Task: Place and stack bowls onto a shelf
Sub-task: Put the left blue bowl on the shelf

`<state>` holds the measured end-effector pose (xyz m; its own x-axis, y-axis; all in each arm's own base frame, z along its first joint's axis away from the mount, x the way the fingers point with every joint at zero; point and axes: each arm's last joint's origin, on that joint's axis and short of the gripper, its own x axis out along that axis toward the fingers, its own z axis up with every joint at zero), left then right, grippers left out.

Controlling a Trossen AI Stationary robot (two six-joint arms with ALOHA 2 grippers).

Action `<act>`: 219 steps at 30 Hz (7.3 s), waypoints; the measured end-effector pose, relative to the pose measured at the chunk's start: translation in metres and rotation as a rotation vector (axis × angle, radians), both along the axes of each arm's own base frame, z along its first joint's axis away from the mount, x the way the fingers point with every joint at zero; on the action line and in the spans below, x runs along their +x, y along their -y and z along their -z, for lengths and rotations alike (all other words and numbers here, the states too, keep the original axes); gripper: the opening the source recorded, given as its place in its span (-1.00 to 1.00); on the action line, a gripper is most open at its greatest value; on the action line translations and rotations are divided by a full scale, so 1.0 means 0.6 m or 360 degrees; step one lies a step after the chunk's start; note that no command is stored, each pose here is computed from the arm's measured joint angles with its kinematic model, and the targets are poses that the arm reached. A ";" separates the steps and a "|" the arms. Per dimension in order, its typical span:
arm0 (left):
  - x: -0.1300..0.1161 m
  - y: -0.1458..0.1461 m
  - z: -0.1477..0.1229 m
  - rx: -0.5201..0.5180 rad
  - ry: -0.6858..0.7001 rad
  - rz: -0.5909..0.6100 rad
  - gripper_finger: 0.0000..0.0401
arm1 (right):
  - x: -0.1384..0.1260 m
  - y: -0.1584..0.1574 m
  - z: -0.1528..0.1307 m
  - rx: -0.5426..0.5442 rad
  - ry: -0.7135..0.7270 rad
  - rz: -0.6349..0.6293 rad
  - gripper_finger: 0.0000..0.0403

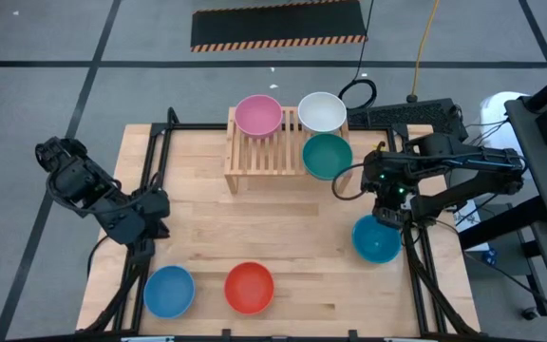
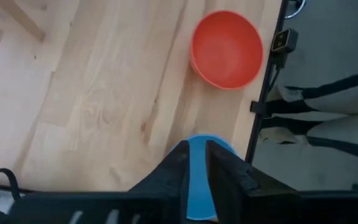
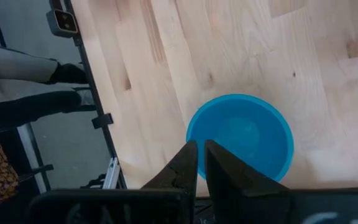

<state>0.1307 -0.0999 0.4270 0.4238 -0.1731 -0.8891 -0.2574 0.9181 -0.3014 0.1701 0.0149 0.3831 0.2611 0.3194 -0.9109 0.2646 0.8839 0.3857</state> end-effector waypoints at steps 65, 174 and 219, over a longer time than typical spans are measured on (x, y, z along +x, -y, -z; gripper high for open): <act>-0.016 0.067 0.401 0.0100 -0.0627 0.0209 -0.39 | 0.002 0.000 -0.001 -0.0010 0.0033 -0.0039 -0.88; 0.271 -0.463 0.104 0.0129 -0.0388 -0.0416 -0.95 | 0.008 0.000 -0.003 -0.0051 0.0144 -0.0158 -0.88; 0.274 -0.449 0.099 0.0381 -0.0449 -0.0236 -0.77 | 0.015 0.000 -0.005 -0.0063 0.0230 -0.0188 -0.88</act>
<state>0.2950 0.1694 0.3676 0.1621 0.0981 -0.9819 -0.4343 0.9006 0.0183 0.1792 0.0151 0.3863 0.3529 0.3204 -0.8791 0.1024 0.9207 0.3766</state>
